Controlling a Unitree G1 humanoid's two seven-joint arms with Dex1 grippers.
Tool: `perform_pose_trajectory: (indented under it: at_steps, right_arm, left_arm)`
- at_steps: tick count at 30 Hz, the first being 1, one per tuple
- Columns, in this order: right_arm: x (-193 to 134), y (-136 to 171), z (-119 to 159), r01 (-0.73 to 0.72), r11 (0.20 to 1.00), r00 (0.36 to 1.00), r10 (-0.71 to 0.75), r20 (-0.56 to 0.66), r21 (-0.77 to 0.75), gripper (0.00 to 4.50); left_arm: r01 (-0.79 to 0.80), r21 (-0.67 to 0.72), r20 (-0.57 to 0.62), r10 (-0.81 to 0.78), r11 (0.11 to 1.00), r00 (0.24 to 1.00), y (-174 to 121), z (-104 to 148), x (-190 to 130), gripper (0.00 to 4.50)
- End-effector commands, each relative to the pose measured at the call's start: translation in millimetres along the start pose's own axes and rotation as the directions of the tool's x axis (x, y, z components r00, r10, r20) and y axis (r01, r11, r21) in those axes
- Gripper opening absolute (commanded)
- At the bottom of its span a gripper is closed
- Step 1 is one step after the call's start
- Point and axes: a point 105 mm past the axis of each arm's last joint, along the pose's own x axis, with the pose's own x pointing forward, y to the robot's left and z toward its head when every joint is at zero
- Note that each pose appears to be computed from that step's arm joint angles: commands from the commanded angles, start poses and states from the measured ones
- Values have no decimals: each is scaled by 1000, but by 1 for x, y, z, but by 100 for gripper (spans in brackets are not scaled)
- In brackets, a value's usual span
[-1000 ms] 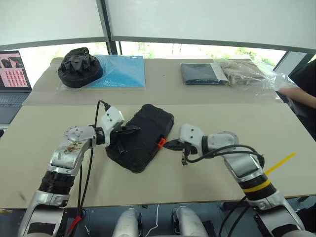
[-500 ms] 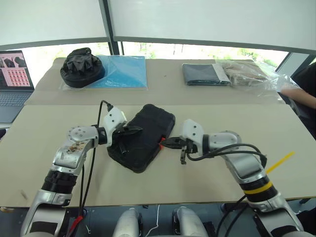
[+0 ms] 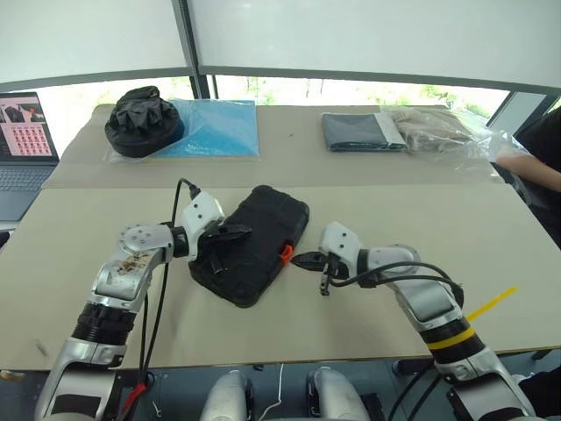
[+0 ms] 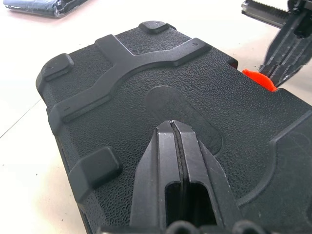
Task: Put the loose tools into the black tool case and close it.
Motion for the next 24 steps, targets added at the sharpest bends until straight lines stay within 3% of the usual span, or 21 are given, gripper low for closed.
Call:
perform_pose_trajectory:
  at_steps: [1,10,24]
  right_arm:
    - [7,-4,25,6,999,996,-2,86,-50,0]
    - [16,0,21,-16,999,997,18,81,-27,0]
    - [28,-2,42,-5,1000,985,9,173,-25,0]
  left_arm:
    - [36,-82,-117,-45,996,992,-13,-35,2,1]
    - [35,-94,-123,-47,995,991,-14,-39,4,1]
    - [34,-115,-141,-51,993,989,-18,-47,2,1]
